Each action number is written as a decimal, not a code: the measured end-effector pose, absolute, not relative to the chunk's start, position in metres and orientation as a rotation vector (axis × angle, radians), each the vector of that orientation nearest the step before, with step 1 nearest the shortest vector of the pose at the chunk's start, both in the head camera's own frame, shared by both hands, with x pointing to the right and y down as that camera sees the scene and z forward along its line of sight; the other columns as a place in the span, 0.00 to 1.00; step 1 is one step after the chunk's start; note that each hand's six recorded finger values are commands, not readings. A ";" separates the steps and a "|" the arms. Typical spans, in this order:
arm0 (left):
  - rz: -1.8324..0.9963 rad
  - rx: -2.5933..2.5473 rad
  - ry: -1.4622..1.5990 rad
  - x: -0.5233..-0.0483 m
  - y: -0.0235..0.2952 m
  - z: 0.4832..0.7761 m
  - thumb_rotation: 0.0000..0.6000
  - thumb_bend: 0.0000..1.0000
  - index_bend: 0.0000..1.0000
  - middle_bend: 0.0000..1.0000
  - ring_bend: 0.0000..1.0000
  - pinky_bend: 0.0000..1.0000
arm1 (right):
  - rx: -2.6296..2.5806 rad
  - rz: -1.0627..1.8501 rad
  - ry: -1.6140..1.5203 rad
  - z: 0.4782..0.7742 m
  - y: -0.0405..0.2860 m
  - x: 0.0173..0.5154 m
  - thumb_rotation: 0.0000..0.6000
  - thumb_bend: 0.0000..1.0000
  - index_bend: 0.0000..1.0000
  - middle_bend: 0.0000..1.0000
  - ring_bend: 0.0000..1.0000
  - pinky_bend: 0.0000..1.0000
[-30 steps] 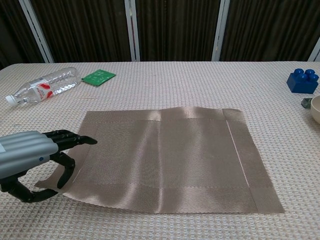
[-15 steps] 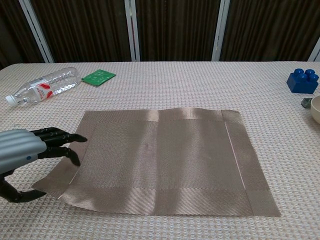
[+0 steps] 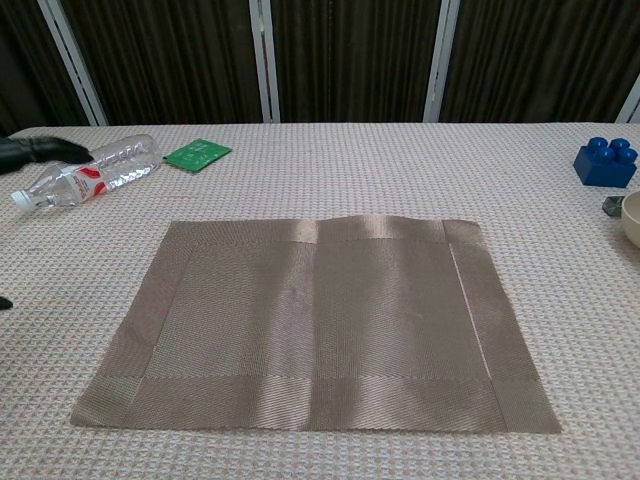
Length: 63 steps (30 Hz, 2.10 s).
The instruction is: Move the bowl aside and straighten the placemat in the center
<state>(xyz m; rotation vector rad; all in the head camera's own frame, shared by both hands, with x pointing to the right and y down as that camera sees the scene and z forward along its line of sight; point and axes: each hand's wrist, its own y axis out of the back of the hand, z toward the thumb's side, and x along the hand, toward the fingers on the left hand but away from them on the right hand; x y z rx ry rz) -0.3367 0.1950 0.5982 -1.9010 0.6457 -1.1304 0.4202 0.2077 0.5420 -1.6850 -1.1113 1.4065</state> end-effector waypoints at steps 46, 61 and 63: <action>-1.430 -1.607 0.985 -0.401 0.152 0.568 1.00 0.06 0.00 0.00 0.00 0.00 | -1.484 1.816 -0.567 0.702 0.123 0.452 1.00 0.16 0.48 0.00 0.00 0.00; -1.413 -1.666 0.958 -0.394 0.160 0.571 1.00 0.06 0.00 0.00 0.00 0.00 | -1.513 1.761 -0.622 0.714 0.122 0.449 1.00 0.34 0.67 0.00 0.00 0.00; -1.413 -1.671 0.955 -0.394 0.160 0.571 1.00 0.06 0.00 0.00 0.00 0.00 | -1.520 1.732 -0.644 0.712 0.121 0.447 1.00 0.34 0.67 0.00 0.00 0.00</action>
